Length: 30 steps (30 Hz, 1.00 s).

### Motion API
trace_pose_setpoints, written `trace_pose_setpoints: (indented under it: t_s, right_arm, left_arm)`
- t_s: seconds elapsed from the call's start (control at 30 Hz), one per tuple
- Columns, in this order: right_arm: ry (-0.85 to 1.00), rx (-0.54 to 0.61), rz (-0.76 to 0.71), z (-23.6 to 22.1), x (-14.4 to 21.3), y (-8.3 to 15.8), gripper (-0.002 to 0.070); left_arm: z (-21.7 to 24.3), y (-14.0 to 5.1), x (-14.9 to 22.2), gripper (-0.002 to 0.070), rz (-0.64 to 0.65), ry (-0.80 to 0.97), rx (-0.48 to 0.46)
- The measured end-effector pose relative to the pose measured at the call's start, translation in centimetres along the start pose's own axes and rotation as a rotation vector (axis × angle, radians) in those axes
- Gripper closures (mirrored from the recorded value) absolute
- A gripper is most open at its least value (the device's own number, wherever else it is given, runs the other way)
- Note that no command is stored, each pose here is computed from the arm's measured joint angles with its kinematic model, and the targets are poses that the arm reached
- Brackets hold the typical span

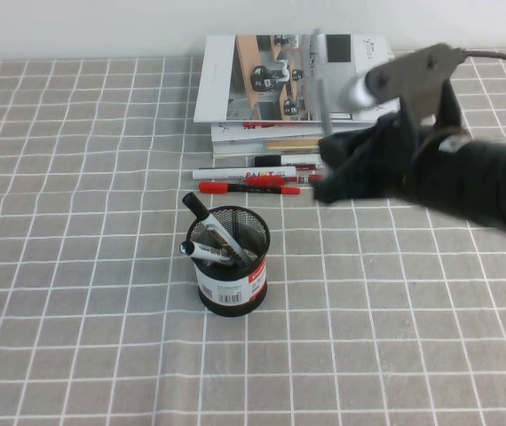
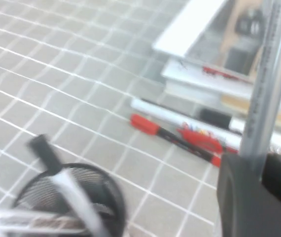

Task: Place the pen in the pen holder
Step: Place the pen onto the pen holder

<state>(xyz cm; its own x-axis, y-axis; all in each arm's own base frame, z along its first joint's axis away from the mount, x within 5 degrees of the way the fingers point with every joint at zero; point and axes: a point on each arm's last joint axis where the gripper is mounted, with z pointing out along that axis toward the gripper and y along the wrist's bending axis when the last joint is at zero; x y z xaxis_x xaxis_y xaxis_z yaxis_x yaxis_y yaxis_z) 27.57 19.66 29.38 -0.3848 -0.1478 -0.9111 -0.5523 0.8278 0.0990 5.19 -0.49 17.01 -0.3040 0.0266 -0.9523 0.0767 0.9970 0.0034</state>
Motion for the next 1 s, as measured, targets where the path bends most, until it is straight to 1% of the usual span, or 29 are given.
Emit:
trace_pose_setpoints:
  t_s: [0.03,0.23,0.33,0.4,0.9,1.0]
  right_arm:
    - [-0.013,-0.01,-0.027,-0.4,0.0,0.7,0.0645]
    - [-0.018,-0.168,-0.208,-1.6,1.0,6.5,0.0645]
    - [-0.032,-0.199,-0.25,-1.9,1.2,8.1,0.0645]
    - [-0.036,-0.204,-0.252,-2.0,1.2,8.4,0.0645]
    - [-0.065,-0.17,-0.251,-1.9,1.1,8.1,0.0645]
    - [-0.135,-0.136,-0.144,-1.8,1.5,7.6,0.0645]
  left_arm:
    - [0.0,0.0,0.0,0.0678,0.0,0.0,0.0]
    - [0.0,0.0,0.0,0.0678,0.0,0.0,0.0]
    - [0.0,0.0,0.0,0.0678,0.0,0.0,0.0]
    - [0.0,0.0,0.0,0.0678,0.0,0.0,0.0]
    - [0.0,0.0,0.0,0.0678,0.0,0.0,0.0]
    - [0.0,0.0,0.0,0.0678,0.0,0.0,0.0]
